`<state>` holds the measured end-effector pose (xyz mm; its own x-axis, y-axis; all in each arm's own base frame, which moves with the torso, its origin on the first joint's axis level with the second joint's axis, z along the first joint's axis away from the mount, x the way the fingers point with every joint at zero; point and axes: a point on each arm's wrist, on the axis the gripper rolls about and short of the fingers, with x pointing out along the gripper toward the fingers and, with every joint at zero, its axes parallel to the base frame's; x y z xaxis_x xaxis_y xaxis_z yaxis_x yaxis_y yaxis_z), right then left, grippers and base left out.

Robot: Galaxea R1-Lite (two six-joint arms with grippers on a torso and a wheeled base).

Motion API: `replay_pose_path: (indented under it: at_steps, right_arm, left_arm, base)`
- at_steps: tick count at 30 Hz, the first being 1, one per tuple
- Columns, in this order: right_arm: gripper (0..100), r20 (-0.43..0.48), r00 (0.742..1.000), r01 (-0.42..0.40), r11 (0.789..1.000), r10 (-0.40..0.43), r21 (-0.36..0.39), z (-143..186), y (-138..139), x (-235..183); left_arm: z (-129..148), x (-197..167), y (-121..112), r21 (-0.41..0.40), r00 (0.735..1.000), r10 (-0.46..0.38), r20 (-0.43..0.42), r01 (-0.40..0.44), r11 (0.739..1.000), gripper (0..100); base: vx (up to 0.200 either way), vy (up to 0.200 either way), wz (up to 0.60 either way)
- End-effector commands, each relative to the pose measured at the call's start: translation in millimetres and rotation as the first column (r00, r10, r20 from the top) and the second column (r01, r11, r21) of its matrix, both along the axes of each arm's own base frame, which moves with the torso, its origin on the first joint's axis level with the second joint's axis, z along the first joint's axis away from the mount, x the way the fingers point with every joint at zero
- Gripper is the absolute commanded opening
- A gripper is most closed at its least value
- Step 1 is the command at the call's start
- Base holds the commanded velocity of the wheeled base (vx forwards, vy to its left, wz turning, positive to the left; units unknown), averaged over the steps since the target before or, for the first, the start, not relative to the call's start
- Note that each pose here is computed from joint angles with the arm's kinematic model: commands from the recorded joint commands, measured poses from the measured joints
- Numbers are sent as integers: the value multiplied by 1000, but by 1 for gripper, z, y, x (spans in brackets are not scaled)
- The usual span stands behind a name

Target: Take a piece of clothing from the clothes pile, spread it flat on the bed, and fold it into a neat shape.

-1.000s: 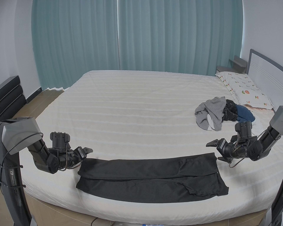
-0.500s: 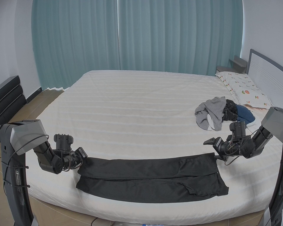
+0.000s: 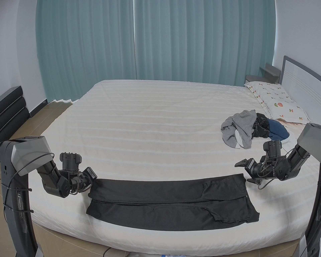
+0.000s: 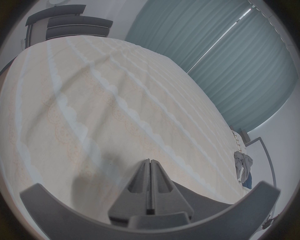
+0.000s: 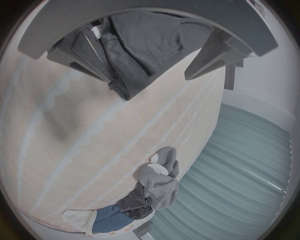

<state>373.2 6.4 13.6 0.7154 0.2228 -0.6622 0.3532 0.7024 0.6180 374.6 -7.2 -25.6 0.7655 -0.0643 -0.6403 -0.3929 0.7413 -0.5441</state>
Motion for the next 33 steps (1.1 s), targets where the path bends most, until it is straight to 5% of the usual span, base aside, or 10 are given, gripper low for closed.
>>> replay_pose_path:
  at_steps: [1, 5, 6, 32, 33]
  right_arm:
    - [100, -7, 1000, -7, 1000, 7, -1, -12, 2, 4]
    - [100, 9, 1000, -10, 1000, 10, -1, -20, 3, 7]
    - [0, 9, 1000, -12, 1000, 12, -1, -24, 4, 8]
    - [0, 29, 999, 34, 999, -34, -3, -19, -13, 10]
    - [100, 33, 999, 35, 999, -35, -2, -17, -13, 10]
  left_arm:
    - [-2, 0, 0, 0, 1000, -1, -5, 1, 1000, 0]
    - [-2, 0, 0, 0, 1000, -1, -5, 1, 1000, 0]
    - [-2, 0, 0, 0, 1000, -1, -5, 1, 1000, 0]
    - [0, 0, -1, -6, 1000, -2, 1, 2, 1000, 0]
    - [1, 0, -1, -6, 1000, -3, 2, 3, 1000, 100]
  base:
    - [0, 0, 0]
    - [0, 0, 0]
    - [0, 0, 0]
    - [0, 0, 0]
    - [0, 0, 0]
